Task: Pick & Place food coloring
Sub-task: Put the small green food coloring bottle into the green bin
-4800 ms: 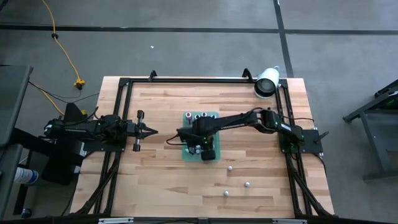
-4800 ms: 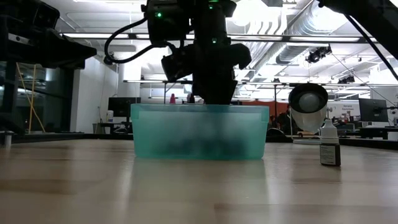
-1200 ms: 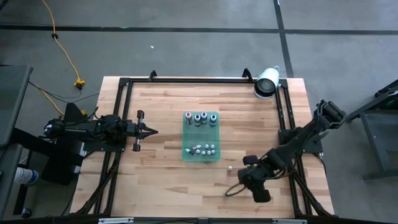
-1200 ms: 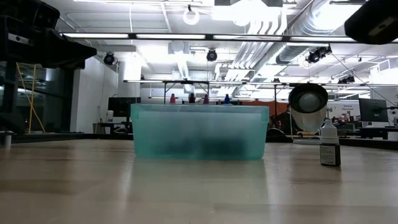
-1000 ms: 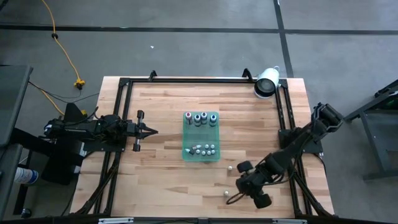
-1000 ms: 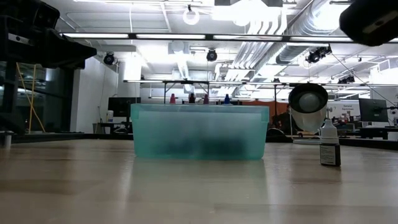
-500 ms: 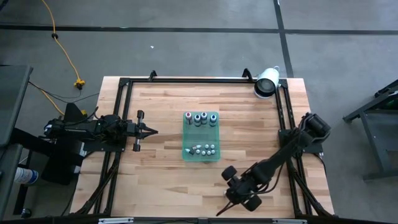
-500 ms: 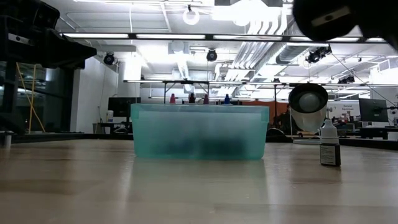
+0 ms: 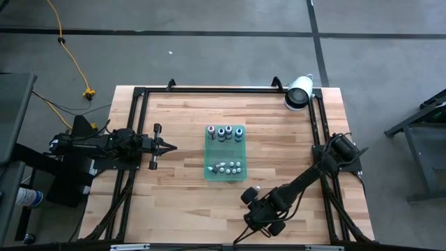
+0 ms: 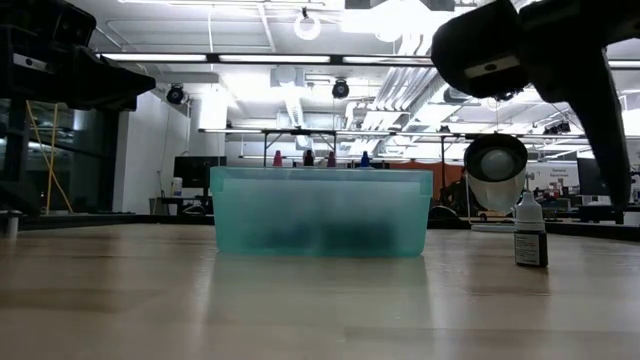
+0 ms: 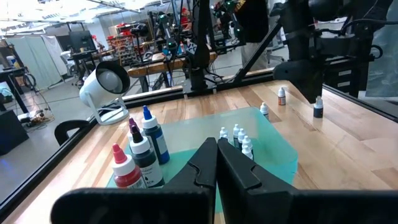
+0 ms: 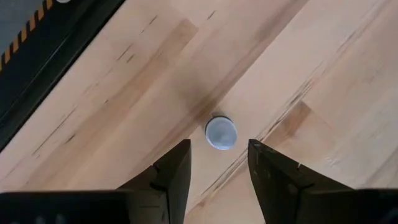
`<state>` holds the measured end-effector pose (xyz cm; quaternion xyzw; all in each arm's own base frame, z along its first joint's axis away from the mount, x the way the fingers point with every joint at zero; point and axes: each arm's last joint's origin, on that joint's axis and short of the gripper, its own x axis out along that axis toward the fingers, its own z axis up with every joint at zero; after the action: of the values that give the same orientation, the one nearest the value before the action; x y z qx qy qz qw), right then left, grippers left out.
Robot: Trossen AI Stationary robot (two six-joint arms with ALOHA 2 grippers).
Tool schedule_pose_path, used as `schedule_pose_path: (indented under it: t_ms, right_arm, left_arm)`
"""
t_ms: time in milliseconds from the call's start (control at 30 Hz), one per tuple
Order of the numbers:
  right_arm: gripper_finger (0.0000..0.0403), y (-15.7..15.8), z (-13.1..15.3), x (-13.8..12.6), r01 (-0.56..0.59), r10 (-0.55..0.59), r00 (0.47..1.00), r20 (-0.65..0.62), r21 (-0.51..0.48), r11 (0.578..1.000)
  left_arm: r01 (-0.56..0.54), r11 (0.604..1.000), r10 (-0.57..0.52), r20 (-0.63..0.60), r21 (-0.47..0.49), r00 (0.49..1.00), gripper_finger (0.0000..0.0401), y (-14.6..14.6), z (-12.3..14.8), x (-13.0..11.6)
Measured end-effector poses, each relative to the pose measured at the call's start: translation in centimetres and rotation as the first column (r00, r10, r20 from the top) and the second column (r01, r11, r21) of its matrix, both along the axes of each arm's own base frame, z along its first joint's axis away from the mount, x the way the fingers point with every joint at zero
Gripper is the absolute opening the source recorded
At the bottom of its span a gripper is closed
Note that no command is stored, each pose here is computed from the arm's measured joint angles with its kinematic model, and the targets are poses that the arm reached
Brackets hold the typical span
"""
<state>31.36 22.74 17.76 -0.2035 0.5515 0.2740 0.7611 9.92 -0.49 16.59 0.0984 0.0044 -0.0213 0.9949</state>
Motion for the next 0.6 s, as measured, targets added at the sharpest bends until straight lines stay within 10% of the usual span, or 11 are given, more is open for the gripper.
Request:
schedule_pose_path:
  t_ms: [600]
  right_arm:
    - [0.0148, 0.17, -0.45, 0.24, 0.016, -0.015, 1.000, 0.021, -0.019, 1.000]
  left_arm:
    - [0.000, 1.000, 0.000, 0.001, 0.000, 1.000, 0.0000, 0.00, 0.01, 0.00]
